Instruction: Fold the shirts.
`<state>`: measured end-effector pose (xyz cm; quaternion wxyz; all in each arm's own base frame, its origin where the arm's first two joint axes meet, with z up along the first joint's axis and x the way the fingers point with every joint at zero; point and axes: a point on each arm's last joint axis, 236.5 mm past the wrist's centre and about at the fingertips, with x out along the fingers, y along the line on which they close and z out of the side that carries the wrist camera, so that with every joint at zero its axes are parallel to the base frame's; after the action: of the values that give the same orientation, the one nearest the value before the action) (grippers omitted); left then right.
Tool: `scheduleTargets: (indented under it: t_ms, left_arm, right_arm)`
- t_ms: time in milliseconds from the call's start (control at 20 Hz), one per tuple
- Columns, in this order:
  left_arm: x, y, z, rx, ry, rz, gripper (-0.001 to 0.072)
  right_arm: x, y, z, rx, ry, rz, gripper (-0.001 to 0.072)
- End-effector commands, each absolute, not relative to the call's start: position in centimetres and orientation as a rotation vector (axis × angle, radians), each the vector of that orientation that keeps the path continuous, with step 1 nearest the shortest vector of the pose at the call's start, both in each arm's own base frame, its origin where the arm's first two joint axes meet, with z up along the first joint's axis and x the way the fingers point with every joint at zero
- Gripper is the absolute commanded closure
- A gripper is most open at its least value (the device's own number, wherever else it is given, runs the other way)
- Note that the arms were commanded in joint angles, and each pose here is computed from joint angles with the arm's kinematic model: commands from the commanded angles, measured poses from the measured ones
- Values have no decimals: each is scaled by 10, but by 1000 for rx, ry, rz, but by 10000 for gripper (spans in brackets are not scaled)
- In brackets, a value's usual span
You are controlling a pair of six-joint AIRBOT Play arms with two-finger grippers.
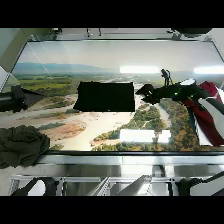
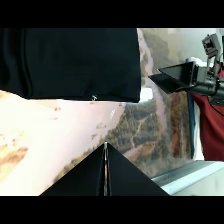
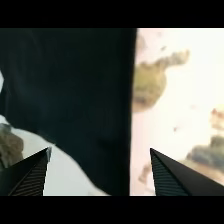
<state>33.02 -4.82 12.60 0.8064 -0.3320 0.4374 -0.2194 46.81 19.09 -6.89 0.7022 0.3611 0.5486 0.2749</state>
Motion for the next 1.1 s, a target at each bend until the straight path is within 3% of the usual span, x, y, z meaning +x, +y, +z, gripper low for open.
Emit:
scheduleTargets:
  t_ms: [0,250,300,400,500,600,800,1050]
  left_arm:
    - [335,-47,108,-756,988,-470,690]
    - [335,-48,92,-773,1042,-499,690]
    - [335,-48,92,-773,1043,-498,691]
    - [335,-48,92,-770,1040,-499,690]
    - [335,-48,92,-764,1039,-503,690]
    - [335,-48,92,-764,1038,-503,690]
    - [335,-48,92,-764,1039,-504,690]
    - [331,-50,93,-766,1052,-518,690]
  right_arm:
    - [480,207,-95,822,1258,598,8]
    - [484,235,-105,797,1268,614,22]
    - [483,244,-106,785,1272,628,144]
    - [481,264,-104,766,1276,665,170]
    - [481,278,-97,745,1265,700,487]
    - [482,288,-77,747,1250,755,693]
    - [499,281,8,704,1086,816,695]
    - [500,222,133,691,880,787,695]
